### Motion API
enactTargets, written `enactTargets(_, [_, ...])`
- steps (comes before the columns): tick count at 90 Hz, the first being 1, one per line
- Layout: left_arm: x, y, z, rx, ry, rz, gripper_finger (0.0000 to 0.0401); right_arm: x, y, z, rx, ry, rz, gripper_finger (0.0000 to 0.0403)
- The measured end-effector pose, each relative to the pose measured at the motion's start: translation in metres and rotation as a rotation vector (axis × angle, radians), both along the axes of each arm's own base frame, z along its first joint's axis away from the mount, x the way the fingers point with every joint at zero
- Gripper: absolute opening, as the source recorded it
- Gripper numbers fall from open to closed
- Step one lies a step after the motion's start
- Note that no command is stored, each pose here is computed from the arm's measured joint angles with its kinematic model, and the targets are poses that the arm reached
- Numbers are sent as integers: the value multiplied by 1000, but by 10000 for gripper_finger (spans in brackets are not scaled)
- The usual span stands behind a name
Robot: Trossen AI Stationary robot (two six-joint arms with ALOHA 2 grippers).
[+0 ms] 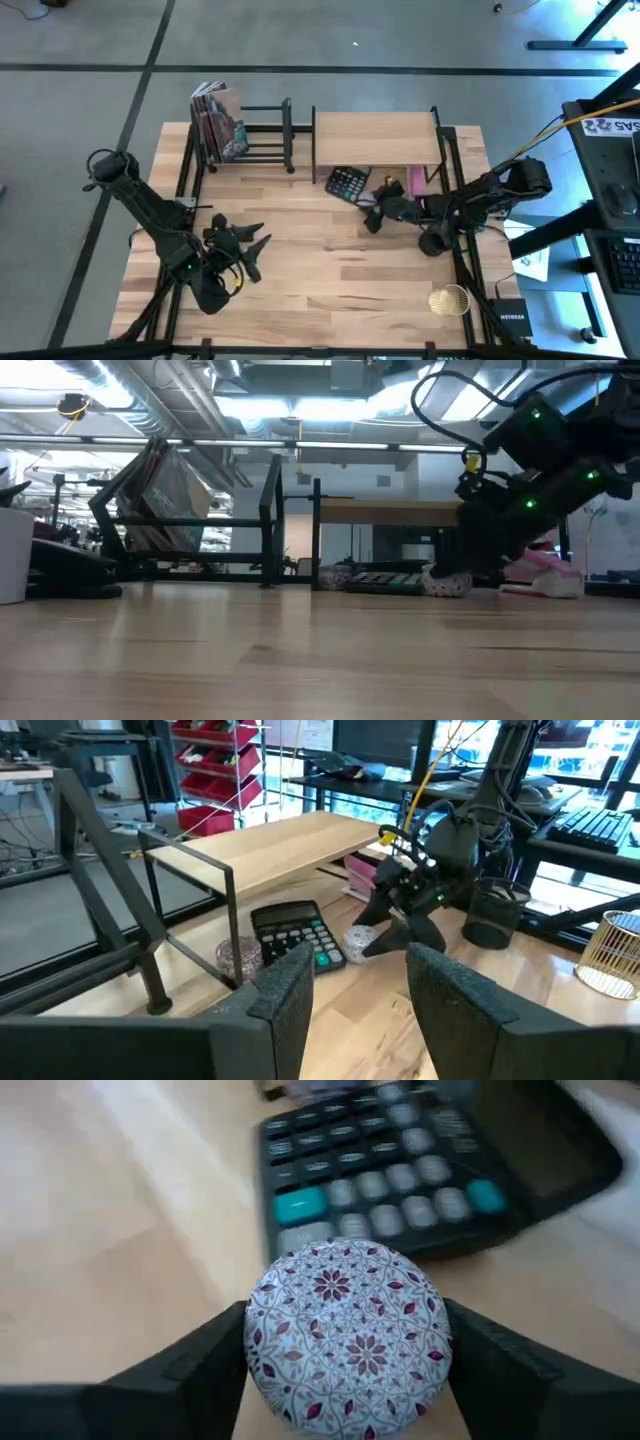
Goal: Stock shelves
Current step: Remove the pink scented candle jar from under the shelf
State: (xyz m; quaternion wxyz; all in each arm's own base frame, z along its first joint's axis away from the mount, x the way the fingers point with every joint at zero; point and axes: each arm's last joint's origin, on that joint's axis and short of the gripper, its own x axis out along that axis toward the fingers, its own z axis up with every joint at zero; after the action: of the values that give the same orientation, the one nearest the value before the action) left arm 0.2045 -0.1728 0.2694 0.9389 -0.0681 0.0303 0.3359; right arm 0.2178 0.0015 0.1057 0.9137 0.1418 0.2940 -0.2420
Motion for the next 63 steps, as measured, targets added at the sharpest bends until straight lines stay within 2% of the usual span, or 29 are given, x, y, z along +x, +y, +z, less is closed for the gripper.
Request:
enactTargets(24, [0,0,0,-44,-11,-11,143,29,54,33,19,-36,252,260])
enactTargets(42, [0,-1,0,-72,-35,-11,143,52,100,79,29,-135,449,260])
enactTargets(54, [-1,-4,0,-118,-38,-34,143,75,126,103,8,-199,549,260])
enactTargets(63, [-3,-10,1,-158,-51,-71,143,100,142,106,1,-198,625,260])
